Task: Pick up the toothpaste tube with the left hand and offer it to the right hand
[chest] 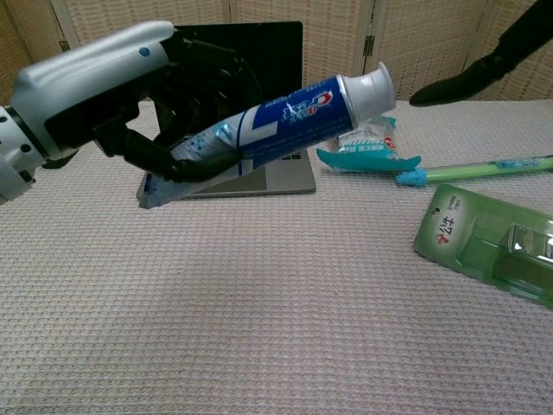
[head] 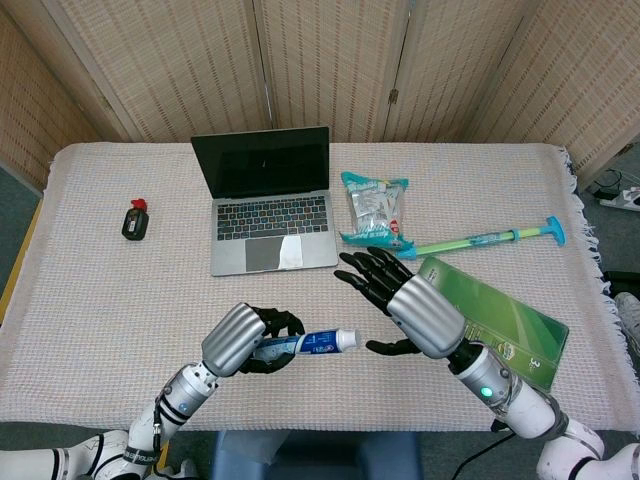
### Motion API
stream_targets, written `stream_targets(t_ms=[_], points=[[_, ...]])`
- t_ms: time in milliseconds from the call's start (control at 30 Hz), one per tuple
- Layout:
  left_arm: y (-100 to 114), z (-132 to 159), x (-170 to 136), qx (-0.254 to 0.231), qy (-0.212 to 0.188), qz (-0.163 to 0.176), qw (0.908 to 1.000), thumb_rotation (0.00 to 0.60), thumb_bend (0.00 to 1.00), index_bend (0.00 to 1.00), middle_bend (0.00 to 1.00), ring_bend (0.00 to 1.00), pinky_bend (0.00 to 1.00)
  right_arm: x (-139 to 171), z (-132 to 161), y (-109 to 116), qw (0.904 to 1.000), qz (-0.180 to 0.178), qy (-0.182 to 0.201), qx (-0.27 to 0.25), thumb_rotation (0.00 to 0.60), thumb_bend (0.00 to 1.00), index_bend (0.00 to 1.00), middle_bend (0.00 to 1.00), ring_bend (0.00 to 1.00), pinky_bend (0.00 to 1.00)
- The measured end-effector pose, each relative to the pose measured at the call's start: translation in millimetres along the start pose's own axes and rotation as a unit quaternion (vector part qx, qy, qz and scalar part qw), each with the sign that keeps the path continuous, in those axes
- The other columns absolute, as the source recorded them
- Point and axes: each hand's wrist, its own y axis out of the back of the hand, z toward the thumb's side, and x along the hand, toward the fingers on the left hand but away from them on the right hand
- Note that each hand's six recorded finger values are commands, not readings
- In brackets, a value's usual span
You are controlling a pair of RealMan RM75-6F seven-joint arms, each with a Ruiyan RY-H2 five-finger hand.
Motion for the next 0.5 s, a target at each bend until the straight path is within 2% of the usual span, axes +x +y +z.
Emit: stream_targets(t_ms=[33,100,233,500], points=[[1.3,-2.2,-0.9,-0.009,0.002,0.005,0.9999,0.6,0.61,0.8,0.84,0.77,0.82,2.5,-0.4,2.6,1.0,0.002,0.0,-0.01,0.579,0.1,0.0,0.0,0.0,0.0],[4.3,-7.2,-3.0,-0.029,0.005,0.019,0.9994,0.6,0.62,0.8,0.84,0.77,0.82,5.6,-0.6,5.7,0.9996,0.006,0.0,-0.027,0.494,0.1,0.0,0.0,0.0,0.0],[9.1,-13.9,-5.1,-0.059,0.009,0.047,0.9971,0.6,0.63,0.8,0.84,0.77,0.82,10.6,1.4,7.8,0.9974,0.018,0.008,-0.069,0.408,0.1,0.0,0.0,0.0,0.0],[11.6,-7.7,0.1,-0.085,0.007,0.065,0.9943,0.6,0.64,0.81,0.84,0.77,0.82,1.3,9.5,-7.2,0.9915,0.047,0.032,-0.117,0.388,0.1,0.0,0.0,0.0,0.0]])
